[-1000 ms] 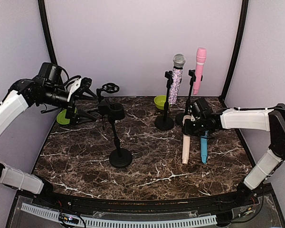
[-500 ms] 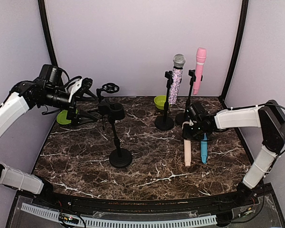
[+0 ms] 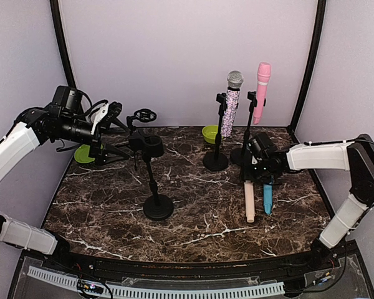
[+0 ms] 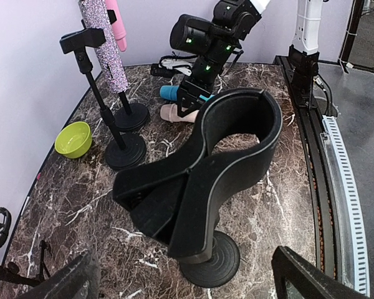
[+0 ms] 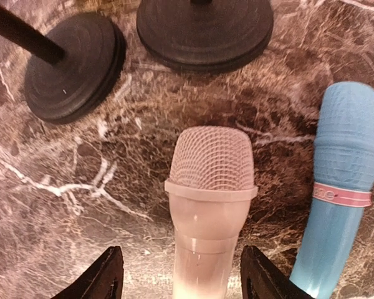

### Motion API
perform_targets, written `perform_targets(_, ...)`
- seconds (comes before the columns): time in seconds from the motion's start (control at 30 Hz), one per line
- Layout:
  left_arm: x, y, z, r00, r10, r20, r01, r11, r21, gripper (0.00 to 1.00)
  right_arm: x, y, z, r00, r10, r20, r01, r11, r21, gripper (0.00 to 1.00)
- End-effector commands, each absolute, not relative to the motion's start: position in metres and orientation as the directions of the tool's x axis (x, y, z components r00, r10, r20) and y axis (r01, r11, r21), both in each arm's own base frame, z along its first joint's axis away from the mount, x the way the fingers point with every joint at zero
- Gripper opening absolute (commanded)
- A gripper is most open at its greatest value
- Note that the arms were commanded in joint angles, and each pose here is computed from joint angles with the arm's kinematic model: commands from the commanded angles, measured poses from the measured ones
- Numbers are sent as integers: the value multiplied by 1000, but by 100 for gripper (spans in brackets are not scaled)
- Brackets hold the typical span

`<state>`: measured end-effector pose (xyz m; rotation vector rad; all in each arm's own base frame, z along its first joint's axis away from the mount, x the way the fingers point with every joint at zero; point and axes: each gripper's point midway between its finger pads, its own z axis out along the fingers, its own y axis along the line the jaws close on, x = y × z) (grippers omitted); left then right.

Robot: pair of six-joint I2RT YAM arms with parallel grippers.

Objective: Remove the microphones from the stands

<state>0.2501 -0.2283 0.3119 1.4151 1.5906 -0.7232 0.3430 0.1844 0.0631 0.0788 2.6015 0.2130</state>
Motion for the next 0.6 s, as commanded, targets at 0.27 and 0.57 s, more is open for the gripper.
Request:
perform_targets(0.27,247,-225,320,-63,402,-914,970,242,39,98,296,286,213,-488,-7,-873,-418,880,226,77)
perform_targets(0.57,258,-204,329,-141,329,-934,947,320,-30,97,223,405,229,-292,-7,-956,-743,631,222,78)
